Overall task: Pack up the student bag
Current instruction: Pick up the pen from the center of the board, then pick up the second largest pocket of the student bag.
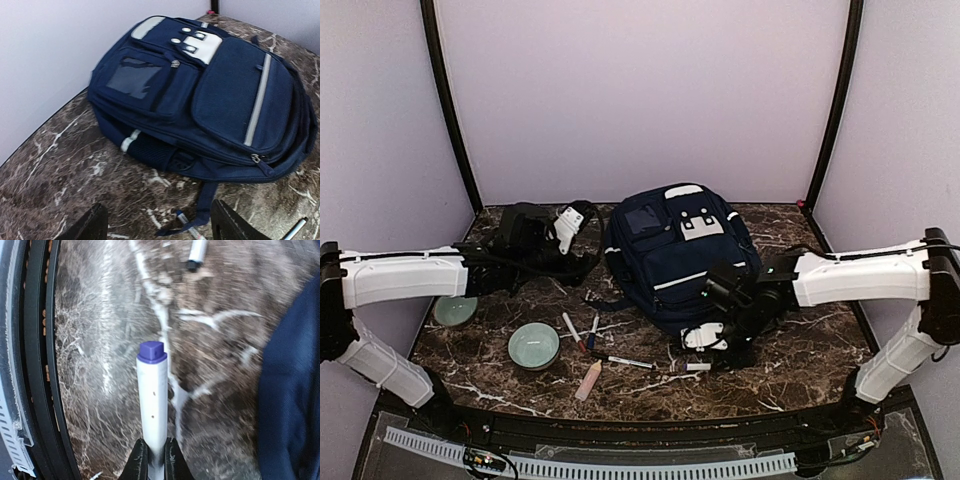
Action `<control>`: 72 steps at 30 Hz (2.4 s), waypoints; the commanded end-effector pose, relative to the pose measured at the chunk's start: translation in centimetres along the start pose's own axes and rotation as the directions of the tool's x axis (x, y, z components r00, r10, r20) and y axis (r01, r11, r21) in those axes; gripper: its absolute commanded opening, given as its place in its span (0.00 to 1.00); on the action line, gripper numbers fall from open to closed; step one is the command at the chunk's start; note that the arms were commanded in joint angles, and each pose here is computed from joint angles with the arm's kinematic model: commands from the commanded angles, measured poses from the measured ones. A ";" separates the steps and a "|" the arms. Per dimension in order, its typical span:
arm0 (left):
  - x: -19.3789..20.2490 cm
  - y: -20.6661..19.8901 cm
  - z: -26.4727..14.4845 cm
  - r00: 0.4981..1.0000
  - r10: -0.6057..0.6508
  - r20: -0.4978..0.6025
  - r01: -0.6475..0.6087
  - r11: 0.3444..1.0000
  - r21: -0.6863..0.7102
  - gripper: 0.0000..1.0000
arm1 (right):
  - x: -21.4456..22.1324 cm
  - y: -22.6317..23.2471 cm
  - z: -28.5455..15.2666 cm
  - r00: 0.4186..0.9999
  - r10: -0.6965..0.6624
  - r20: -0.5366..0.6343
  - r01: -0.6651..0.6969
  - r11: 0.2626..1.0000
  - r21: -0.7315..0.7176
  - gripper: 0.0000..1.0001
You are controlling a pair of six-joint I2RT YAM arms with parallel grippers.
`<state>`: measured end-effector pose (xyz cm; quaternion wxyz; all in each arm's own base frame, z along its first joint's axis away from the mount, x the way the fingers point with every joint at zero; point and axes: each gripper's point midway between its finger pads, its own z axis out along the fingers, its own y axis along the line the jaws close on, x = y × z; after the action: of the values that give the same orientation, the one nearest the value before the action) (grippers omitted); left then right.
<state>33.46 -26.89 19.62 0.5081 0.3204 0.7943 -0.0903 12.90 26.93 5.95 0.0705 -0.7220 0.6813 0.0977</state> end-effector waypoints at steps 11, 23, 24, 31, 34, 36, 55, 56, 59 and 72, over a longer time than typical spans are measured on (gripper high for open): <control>-0.1 -18.4 7.4 0.925 0.377 -0.041 -0.346 0.883 0.318 0.59 | 7.4 -5.9 -7.4 0.902 0.325 0.285 -0.370 0.921 0.122 0.00; 1.1 -18.9 14.1 0.834 0.542 -0.104 -0.534 0.840 0.094 0.56 | 9.4 -7.4 -9.6 0.846 0.392 0.361 -0.466 0.873 0.144 0.00; 1.0 -18.8 14.3 0.831 0.548 -0.099 -0.542 0.837 0.080 0.56 | 9.5 -7.4 -9.6 0.845 0.395 0.362 -0.469 0.871 0.145 0.00; -1.9 -18.6 14.8 0.828 0.560 0.002 -0.560 0.828 -0.016 0.60 | 9.6 -7.6 -9.3 0.842 0.404 0.358 -0.478 0.866 0.147 0.01; -2.9 -20.1 14.0 0.835 0.542 0.097 -0.548 0.835 0.050 0.61 | 9.6 -7.7 -9.2 0.840 0.406 0.359 -0.481 0.865 0.147 0.01; -3.5 -21.1 13.1 0.841 0.520 0.149 -0.537 0.836 0.110 0.61 | 9.7 -7.7 -9.1 0.839 0.407 0.360 -0.483 0.863 0.150 0.01; -2.5 -20.4 15.6 0.829 0.551 0.095 -0.558 0.823 0.106 0.58 | 10.1 -7.4 -8.4 0.841 0.409 0.355 -0.485 0.860 0.157 0.03; -2.3 -20.2 15.8 0.825 0.559 0.086 -0.565 0.819 0.097 0.58 | 10.1 -7.4 -8.4 0.840 0.410 0.354 -0.485 0.860 0.156 0.03; -2.5 -19.6 16.0 0.814 0.576 0.078 -0.580 0.812 0.059 0.56 | 10.2 -7.5 -8.4 0.840 0.411 0.354 -0.486 0.860 0.157 0.03; -2.3 -19.6 16.2 0.791 0.608 0.065 -0.611 0.790 0.054 0.52 | 10.0 -7.7 -8.5 0.837 0.412 0.360 -0.490 0.858 0.158 0.04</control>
<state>33.14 -50.96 9.37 0.4985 0.5912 0.6339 0.0129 21.11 15.67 11.33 0.2292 -0.5070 0.8188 0.1413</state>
